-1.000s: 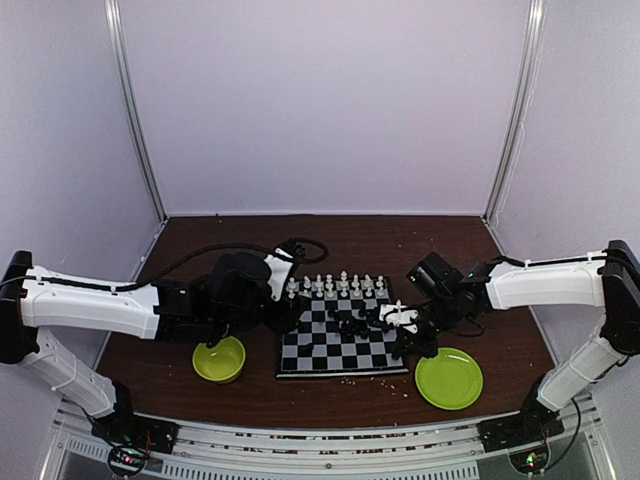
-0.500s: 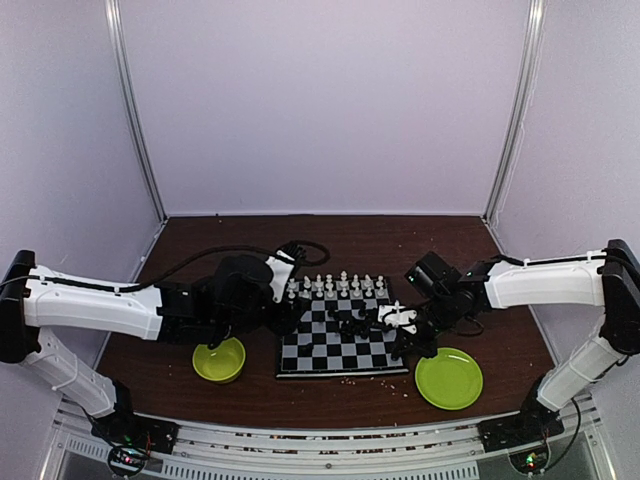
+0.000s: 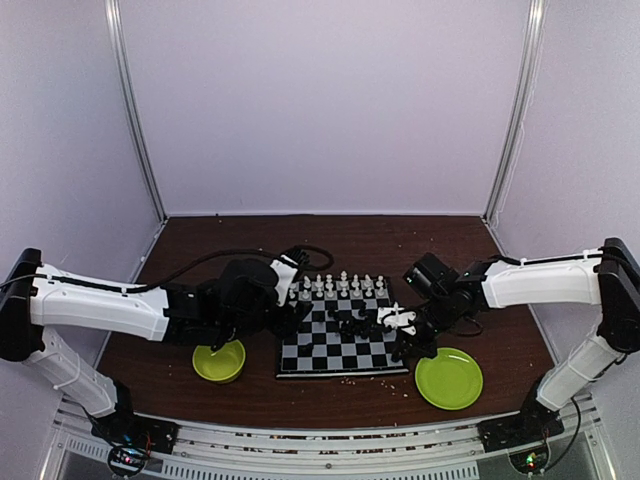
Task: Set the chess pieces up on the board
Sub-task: Place the rook at a8.
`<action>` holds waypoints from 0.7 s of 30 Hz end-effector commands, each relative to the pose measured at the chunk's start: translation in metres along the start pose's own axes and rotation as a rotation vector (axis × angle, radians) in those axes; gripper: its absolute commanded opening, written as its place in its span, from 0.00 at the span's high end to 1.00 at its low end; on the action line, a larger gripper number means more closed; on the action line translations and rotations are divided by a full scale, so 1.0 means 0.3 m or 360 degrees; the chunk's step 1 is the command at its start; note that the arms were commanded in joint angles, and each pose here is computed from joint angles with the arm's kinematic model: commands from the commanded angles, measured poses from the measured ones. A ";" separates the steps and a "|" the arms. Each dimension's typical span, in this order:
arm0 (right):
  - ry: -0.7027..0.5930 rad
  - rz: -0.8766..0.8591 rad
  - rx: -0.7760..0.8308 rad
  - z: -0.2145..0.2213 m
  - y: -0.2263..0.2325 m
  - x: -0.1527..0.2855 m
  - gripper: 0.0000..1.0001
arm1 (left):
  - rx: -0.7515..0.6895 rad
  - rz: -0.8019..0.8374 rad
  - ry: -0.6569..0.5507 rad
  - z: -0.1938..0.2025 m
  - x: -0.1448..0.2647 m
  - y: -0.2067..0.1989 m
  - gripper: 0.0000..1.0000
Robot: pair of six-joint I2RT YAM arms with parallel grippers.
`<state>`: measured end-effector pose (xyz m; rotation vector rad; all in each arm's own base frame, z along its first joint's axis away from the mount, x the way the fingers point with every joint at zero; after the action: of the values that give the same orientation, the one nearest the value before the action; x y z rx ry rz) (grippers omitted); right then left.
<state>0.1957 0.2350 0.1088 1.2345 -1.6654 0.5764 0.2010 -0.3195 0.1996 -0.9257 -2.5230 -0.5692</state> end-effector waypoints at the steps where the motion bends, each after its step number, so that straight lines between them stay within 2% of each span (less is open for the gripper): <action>1: -0.0052 0.0001 0.0000 -0.037 0.011 0.035 0.79 | 0.0037 -0.0005 -0.0071 -0.045 -0.004 -0.003 0.41; 7: -0.0216 0.0006 -0.0030 -0.066 0.022 0.170 0.69 | -0.0055 0.0067 -0.0040 -0.095 -0.015 -0.021 0.39; 13: -0.0501 0.0135 -0.0233 -0.022 -0.059 0.392 0.68 | -0.0227 0.0333 0.0180 -0.160 -0.129 -0.102 0.42; 15: -0.0613 0.0251 -0.0349 0.013 -0.102 0.462 0.69 | -0.0272 0.0447 0.0287 -0.169 -0.182 -0.137 0.46; 17: -0.0816 0.0378 -0.0547 0.041 -0.162 0.535 0.68 | -0.0286 0.0582 0.0397 -0.167 -0.235 -0.171 0.54; 19: -0.0975 0.0472 -0.0692 0.074 -0.213 0.603 0.65 | -0.0295 0.0657 0.0429 -0.195 -0.282 -0.195 0.60; 21: -0.1025 0.0594 -0.0800 0.104 -0.261 0.646 0.64 | -0.0334 0.0721 0.0441 -0.203 -0.323 -0.225 0.65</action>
<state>0.2336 0.1159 0.2459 0.9283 -2.3159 0.1119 0.2421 -0.4353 0.2082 -1.2252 -2.1718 -0.7104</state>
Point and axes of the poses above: each gripper's point midway between its finger pads, its own x axis back along the fingers, its own y axis along the line the jaws close on, z = x × y, the point moved 6 cm from there along x, back along the fingers, and after that the axes turned 12 degrees about -x, right-handed, at the moved point
